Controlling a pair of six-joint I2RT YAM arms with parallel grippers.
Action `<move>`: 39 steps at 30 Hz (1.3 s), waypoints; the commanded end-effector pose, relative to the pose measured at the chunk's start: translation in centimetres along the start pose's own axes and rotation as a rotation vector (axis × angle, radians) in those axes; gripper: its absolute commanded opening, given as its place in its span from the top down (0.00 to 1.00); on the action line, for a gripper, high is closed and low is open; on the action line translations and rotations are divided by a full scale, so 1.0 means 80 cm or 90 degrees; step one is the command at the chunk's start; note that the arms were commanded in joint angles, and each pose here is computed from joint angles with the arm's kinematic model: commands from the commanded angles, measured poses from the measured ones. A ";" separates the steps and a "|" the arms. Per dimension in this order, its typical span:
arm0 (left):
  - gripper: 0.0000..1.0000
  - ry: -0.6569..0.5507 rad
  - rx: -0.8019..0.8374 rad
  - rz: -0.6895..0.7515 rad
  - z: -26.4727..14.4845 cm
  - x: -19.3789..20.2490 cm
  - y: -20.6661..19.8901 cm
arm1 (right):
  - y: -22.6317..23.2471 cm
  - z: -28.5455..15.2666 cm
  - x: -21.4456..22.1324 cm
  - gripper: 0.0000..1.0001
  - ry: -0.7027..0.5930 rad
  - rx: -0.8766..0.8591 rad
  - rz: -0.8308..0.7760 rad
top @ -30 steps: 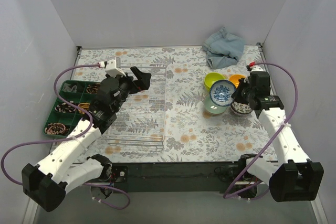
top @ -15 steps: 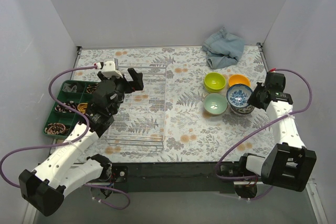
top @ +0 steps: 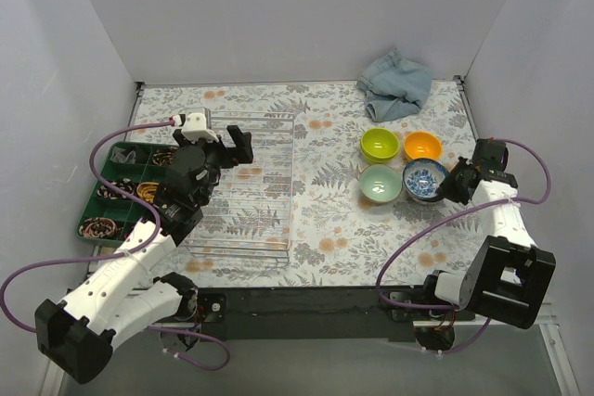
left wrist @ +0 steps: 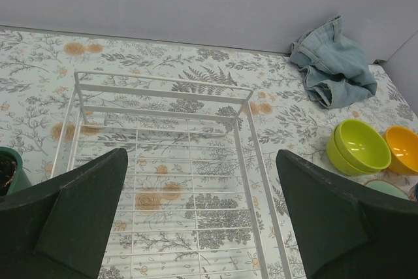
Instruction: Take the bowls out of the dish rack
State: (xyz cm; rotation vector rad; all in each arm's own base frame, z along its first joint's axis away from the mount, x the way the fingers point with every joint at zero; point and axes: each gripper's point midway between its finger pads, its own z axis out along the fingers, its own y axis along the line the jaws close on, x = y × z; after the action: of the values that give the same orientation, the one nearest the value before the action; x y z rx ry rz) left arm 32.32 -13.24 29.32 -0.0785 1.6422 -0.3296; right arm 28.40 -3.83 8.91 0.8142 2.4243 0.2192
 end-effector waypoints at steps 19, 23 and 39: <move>0.02 -0.048 -0.009 0.009 0.009 -0.021 -0.001 | 0.024 -0.071 -0.054 0.09 -0.106 -0.019 -0.044; 0.02 -0.031 -0.016 -0.016 -0.002 -0.019 0.003 | 0.050 -0.098 -0.062 0.06 -0.163 0.004 -0.157; 0.02 0.044 -0.123 -0.025 -0.122 -0.040 0.069 | 0.103 -0.282 -0.041 0.02 -0.459 -0.182 -0.312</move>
State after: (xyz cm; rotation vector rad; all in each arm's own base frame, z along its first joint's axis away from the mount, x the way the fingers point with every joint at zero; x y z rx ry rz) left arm 26.59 -7.38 32.86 -0.2444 1.6755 -0.2458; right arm 24.37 2.07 28.25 0.1318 1.9482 0.0466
